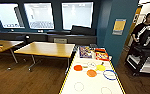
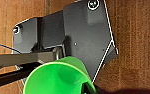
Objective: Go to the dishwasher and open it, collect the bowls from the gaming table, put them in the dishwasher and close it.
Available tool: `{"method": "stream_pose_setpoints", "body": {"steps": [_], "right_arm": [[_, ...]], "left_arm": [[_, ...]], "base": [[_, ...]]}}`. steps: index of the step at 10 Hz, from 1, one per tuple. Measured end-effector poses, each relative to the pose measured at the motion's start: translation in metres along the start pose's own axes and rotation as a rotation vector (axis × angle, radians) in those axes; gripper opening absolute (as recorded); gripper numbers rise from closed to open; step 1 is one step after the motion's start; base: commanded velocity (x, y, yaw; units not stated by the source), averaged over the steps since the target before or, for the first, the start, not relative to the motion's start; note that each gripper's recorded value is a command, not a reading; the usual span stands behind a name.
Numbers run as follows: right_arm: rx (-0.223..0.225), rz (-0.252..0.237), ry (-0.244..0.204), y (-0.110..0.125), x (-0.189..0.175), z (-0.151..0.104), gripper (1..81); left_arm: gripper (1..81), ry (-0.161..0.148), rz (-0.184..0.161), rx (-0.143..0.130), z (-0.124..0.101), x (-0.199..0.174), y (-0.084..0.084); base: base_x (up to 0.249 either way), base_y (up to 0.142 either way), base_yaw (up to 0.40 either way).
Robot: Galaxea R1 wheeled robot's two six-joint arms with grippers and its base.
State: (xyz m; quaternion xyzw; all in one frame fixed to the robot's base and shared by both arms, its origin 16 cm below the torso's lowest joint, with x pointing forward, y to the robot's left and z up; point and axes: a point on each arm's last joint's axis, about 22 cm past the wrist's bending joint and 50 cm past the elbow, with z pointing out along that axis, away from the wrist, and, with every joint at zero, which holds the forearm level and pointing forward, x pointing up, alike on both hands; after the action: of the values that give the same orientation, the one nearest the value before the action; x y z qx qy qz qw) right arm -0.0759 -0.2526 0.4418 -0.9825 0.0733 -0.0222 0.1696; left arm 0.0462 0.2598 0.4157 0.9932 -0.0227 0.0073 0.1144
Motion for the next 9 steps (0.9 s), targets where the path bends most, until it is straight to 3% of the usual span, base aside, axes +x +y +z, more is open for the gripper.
{"method": "stream_pose_setpoints", "body": {"steps": [5, 9], "right_arm": [[0.015, -0.025, 0.063, -0.007, 0.02, 0.006, 1.0], [0.012, -0.027, 0.061, -0.007, 0.018, 0.007, 1.0]], "left_arm": [[1.0, 0.074, 0.019, 0.009, -0.007, 0.026, 0.0], [1.0, 0.07, 0.019, 0.009, -0.007, 0.023, 0.0]], "base": [[0.0, 0.0, 0.0], [0.0, 0.0, 0.0]]}}
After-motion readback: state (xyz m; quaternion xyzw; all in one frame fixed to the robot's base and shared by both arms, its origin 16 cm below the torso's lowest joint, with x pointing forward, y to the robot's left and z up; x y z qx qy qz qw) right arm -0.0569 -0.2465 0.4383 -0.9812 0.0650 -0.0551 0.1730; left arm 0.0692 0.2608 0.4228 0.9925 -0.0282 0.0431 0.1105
